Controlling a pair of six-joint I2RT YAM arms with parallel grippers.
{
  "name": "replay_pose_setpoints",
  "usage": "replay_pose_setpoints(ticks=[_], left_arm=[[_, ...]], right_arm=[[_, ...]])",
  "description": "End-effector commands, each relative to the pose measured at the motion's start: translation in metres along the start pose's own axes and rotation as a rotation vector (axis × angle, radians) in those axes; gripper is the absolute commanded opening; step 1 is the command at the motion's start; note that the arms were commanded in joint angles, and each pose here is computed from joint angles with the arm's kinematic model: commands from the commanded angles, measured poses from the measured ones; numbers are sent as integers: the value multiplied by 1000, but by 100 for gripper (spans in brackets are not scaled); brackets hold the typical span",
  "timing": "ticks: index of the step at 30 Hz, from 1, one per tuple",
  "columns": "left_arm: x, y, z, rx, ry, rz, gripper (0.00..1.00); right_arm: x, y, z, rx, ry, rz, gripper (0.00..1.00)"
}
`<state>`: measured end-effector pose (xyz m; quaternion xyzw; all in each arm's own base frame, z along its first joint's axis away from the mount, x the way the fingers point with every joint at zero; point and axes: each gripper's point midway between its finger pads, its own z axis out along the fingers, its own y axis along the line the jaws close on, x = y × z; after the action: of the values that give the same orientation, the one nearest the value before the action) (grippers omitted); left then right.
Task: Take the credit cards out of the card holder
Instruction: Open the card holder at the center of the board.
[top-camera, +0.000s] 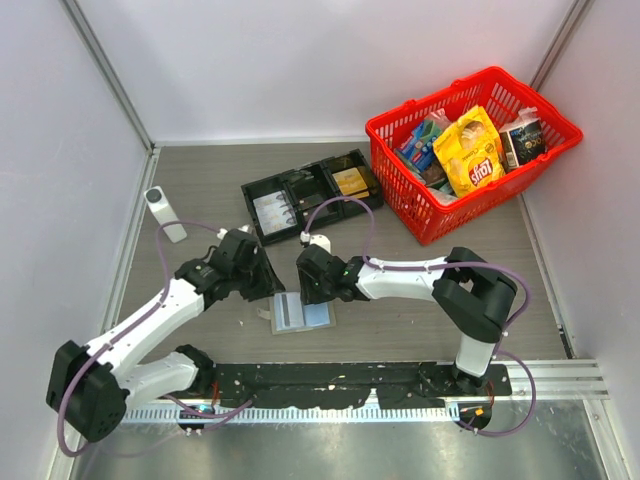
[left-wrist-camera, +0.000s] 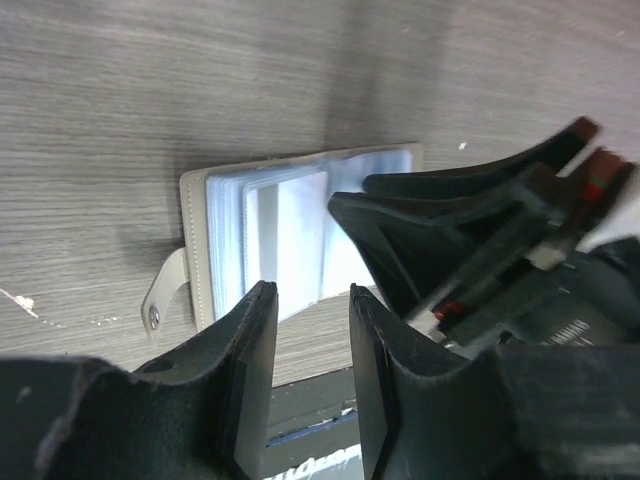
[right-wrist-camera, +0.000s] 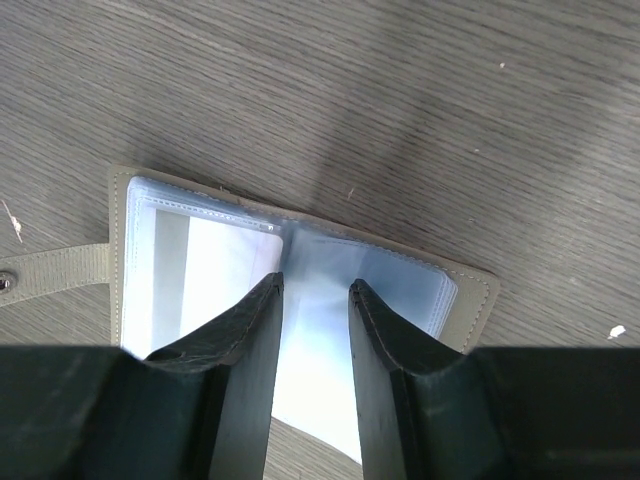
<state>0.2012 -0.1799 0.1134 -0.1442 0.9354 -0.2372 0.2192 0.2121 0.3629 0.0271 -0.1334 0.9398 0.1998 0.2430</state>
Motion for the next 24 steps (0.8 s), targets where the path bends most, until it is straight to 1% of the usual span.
replay_pose_setpoints(ticks=[1,9,24], left_arm=[[7,-4,19,41,41,-9,37],[16,8,40,15,67,-12,36],[25,31,58,-82,101,-3,35]], right_arm=[[26,-29,6,84,67,-23,38],[30,-33,7,88,72,-13,38],[29,-34,8,89,72,-9,38]])
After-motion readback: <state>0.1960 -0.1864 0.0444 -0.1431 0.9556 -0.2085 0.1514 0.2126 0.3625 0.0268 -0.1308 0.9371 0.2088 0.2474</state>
